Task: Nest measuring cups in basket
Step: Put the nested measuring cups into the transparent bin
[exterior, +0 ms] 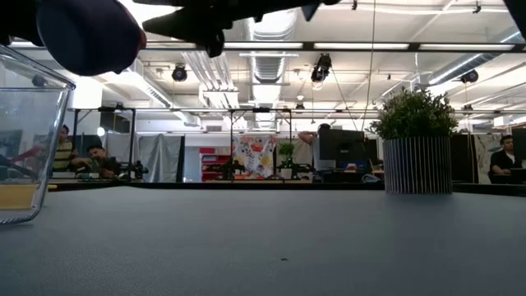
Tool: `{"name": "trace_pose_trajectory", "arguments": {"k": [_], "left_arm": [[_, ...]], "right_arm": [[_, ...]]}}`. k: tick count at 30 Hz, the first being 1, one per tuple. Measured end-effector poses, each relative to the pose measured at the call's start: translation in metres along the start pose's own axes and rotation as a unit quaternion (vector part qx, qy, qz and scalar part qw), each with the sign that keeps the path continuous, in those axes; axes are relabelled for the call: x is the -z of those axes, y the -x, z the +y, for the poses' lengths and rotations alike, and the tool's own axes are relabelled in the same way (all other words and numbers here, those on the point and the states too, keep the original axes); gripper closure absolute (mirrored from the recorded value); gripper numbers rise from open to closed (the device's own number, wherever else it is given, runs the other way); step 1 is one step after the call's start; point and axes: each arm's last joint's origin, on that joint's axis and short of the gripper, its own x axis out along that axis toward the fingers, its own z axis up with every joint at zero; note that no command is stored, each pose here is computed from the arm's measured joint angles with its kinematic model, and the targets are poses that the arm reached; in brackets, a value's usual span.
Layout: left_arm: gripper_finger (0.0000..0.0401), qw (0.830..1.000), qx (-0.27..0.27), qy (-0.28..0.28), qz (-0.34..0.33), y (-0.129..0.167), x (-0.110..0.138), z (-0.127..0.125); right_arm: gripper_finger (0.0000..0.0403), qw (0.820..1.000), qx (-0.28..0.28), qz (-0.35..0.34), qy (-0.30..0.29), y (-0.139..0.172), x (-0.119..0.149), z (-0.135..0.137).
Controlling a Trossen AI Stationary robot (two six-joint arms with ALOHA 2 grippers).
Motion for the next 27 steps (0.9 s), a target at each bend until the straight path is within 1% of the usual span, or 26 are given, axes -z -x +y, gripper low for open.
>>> {"name": "trace_pose_trajectory", "arguments": {"k": [6,10,12,14,17,21,24,27], "left_arm": [[0.039,1.0,0.0,-0.004,0.001,0.0,0.0,0.0],[0.039,1.0,0.0,-0.005,0.0,0.0,0.0,0.0],[0.039,1.0,0.001,-0.01,0.003,0.0,0.001,0.0],[0.039,1.0,0.002,-0.007,0.002,0.0,0.0,-0.001],[0.039,1.0,0.0,-0.005,-0.001,0.0,0.0,-0.001],[0.039,1.0,0.0,-0.009,0.001,0.0,0.0,-0.001],[0.039,1.0,0.002,-0.014,0.006,-0.001,0.001,-0.001],[0.039,1.0,0.004,-0.016,0.01,-0.001,0.002,-0.001]], "right_arm": [[0.0118,1.0,0.007,0.001,-0.002,-0.014,-0.011,-0.01],[0.0094,1.0,0.009,0.014,-0.006,-0.023,-0.014,-0.015],[0.0089,1.0,-0.002,0.024,-0.009,-0.028,-0.014,-0.017],[0.0089,0.999,-0.027,0.027,-0.014,-0.033,-0.014,-0.017],[0.0101,0.998,-0.048,0.035,-0.028,-0.042,-0.015,-0.018],[0.0132,0.996,-0.057,0.062,-0.037,-0.055,-0.015,-0.019],[0.0171,0.994,-0.062,0.081,-0.034,-0.063,-0.013,-0.02],[0.0224,0.993,-0.066,0.096,-0.024,-0.067,-0.012,-0.021]]}}
